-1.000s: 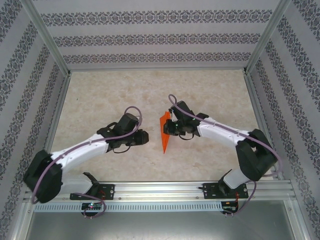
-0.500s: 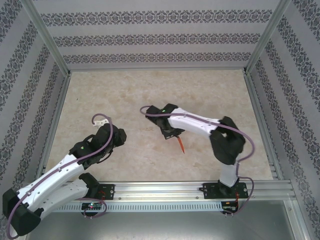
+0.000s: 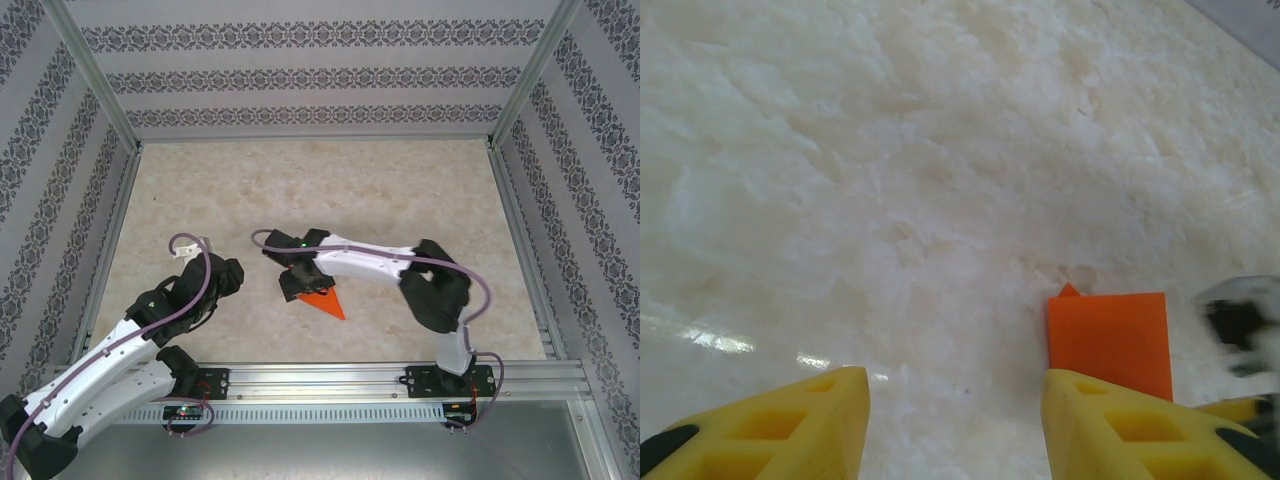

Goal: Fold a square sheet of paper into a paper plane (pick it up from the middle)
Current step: Turn over the paper at the center of the table, then fold the wing for the fifth time at the center of the table.

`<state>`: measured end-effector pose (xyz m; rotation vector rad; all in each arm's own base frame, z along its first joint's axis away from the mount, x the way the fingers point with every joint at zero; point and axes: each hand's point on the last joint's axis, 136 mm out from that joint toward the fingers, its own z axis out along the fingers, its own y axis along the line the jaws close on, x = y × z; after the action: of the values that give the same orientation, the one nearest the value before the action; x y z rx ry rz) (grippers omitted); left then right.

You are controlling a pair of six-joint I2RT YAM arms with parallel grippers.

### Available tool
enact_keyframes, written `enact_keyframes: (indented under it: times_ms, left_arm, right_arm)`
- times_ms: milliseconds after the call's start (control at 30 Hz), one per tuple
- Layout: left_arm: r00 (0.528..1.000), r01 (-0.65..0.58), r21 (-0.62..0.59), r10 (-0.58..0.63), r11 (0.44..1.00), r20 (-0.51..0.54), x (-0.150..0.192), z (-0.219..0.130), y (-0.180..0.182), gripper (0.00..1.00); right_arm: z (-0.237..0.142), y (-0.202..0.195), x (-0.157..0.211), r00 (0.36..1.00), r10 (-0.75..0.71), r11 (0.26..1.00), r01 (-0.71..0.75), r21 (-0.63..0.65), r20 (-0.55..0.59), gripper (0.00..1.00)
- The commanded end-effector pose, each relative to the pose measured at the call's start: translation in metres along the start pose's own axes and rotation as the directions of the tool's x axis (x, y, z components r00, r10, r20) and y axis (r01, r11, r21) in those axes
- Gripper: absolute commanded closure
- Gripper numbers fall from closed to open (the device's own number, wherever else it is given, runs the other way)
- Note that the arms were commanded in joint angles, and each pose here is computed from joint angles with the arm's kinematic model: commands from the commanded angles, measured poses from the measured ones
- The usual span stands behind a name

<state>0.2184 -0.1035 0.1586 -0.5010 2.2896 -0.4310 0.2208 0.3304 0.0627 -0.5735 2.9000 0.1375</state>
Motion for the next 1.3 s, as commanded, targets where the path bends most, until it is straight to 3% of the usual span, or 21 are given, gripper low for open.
enact_keyframes:
  times_ms: [0,100,133,200,267,367,533,633,1033,1267]
  left_arm:
    - [0.998,-0.005,0.030,0.006,1.000,-0.057,0.013,0.010,-0.005,0.48]
    - [0.992,-0.016,0.088,0.027,0.996,-0.123,0.028,0.022,-0.019,0.46]
    - [0.987,-0.021,0.107,0.037,0.994,-0.153,0.034,0.027,-0.024,0.46]
    - [0.975,-0.022,0.138,0.052,0.990,-0.217,0.046,0.035,-0.035,0.46]
    - [0.957,-0.026,0.154,0.069,0.988,-0.282,0.057,0.044,-0.045,0.48]
    - [0.935,-0.017,0.172,0.077,0.985,-0.347,0.067,0.055,-0.059,0.49]
    - [0.915,0.007,0.148,0.053,0.989,-0.399,0.075,0.068,-0.069,0.52]
    - [0.920,0.038,0.149,0.024,0.988,-0.392,0.075,0.072,-0.070,0.51]
    - [0.889,0.052,0.159,0.027,0.986,-0.457,0.093,0.084,-0.080,0.50]
    - [0.877,0.082,0.178,0.014,0.981,-0.480,0.106,0.091,-0.090,0.50]
  right_arm:
    - [-0.060,0.017,-0.032,0.974,0.100,0.961,-0.041,-0.275,0.203,0.21]
    - [-0.079,0.000,-0.029,0.947,0.174,0.912,-0.052,-0.406,0.269,0.15]
    - [-0.079,-0.008,-0.027,0.941,0.205,0.892,-0.066,-0.448,0.269,0.18]
    - [-0.074,-0.023,-0.021,0.932,0.270,0.844,-0.107,-0.526,0.243,0.33]
    - [-0.062,-0.036,-0.014,0.930,0.323,0.780,-0.156,-0.606,0.176,0.56]
    - [-0.053,-0.033,-0.003,0.949,0.298,0.713,-0.147,-0.685,0.107,0.75]
    - [-0.027,-0.039,0.006,0.964,0.260,0.749,-0.165,-0.641,0.056,0.91]
    - [-0.013,-0.045,0.007,0.960,0.280,0.752,-0.201,-0.627,0.028,0.96]
    - [0.028,-0.059,0.019,0.964,0.262,0.767,-0.229,-0.599,-0.032,0.95]
    - [0.049,-0.069,0.029,0.952,0.294,0.716,-0.276,-0.642,-0.082,0.94]
